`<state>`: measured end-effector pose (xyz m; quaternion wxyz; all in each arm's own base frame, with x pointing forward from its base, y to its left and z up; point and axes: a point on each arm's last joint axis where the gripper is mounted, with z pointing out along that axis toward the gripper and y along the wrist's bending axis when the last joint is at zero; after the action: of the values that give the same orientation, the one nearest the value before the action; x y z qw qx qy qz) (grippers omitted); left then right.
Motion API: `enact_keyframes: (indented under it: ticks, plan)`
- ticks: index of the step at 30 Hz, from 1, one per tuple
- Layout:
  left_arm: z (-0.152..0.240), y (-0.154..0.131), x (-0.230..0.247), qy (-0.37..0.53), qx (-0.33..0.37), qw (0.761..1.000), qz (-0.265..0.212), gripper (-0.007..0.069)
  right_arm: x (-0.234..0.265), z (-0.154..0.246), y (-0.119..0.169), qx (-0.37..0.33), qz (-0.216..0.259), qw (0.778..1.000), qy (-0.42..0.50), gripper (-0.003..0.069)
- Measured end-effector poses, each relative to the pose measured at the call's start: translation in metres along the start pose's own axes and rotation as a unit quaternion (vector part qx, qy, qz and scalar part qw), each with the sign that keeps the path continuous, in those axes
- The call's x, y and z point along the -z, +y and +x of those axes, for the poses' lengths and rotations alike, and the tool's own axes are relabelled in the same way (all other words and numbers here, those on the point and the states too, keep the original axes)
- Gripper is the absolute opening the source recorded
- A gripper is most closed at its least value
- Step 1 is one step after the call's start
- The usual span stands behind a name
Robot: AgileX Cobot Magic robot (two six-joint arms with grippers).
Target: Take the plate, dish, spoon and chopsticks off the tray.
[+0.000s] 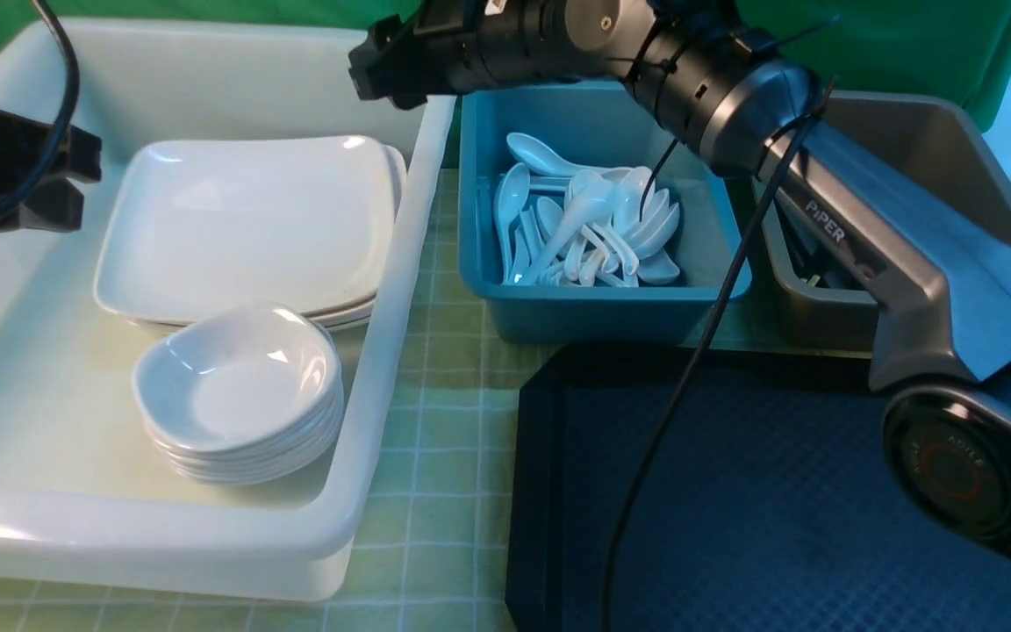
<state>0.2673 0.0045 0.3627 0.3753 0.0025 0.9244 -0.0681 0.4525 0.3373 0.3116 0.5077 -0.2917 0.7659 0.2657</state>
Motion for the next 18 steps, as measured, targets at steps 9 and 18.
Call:
enact_keyframes:
  ticks: [9, 18]
  plan:
    - [-0.001, 0.004, -0.005, 0.003, 0.013, 1.000, -0.005, -0.0016, 0.065, -0.042, 0.011, 0.072, 0.027, 0.994, 0.072, 0.0201]
    - [-0.045, 0.065, -0.067, 0.024, 0.084, 0.995, -0.050, -0.0016, 0.200, -0.096, 0.003, 0.128, 0.145, 0.970, 0.149, 0.0010]
